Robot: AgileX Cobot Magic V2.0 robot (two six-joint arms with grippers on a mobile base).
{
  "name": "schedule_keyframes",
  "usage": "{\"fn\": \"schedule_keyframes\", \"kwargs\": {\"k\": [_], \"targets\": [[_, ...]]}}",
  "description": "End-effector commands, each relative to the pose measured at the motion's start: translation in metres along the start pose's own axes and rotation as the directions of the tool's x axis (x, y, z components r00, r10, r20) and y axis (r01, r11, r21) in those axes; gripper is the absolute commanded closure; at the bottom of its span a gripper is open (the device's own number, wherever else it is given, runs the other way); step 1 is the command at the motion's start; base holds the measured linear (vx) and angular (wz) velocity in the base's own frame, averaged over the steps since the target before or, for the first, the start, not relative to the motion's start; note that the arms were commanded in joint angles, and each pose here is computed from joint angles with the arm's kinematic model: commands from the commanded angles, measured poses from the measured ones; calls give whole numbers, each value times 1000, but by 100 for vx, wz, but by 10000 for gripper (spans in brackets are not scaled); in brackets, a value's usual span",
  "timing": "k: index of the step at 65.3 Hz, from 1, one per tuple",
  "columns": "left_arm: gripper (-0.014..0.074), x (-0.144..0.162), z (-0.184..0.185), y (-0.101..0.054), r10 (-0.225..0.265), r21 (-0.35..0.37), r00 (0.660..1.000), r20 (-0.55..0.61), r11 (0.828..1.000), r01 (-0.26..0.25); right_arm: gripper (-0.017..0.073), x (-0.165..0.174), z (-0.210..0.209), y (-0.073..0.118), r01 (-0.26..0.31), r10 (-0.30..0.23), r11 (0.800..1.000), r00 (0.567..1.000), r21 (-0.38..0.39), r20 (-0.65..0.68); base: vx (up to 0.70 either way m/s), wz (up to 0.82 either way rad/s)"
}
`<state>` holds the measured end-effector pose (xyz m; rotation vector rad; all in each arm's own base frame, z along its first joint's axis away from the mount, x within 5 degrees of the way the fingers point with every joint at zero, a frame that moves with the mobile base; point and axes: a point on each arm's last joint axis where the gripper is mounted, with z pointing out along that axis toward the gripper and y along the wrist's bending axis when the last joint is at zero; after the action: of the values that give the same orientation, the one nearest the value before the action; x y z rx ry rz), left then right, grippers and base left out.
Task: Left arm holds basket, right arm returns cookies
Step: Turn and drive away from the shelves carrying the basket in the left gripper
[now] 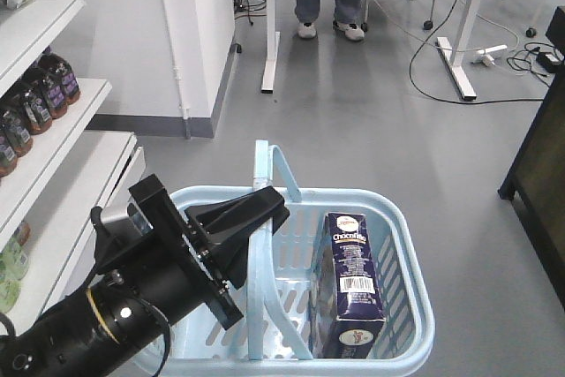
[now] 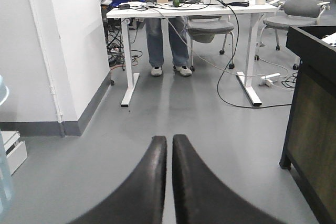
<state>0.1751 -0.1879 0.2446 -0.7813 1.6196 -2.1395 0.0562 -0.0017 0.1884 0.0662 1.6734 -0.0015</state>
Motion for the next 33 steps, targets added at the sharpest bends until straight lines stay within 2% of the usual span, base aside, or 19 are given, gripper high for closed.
{"fn": "schedule_keyframes", "kwargs": {"k": [1,33], "targets": [[594,11,-3,-40,14,324,996,-90,946,16,566,-1,0,-1,11,-11,1000,998,7,65,40,0],[594,11,-3,-40,14,324,996,-90,946,16,566,-1,0,-1,11,-11,1000,998,7,65,39,0]]}}
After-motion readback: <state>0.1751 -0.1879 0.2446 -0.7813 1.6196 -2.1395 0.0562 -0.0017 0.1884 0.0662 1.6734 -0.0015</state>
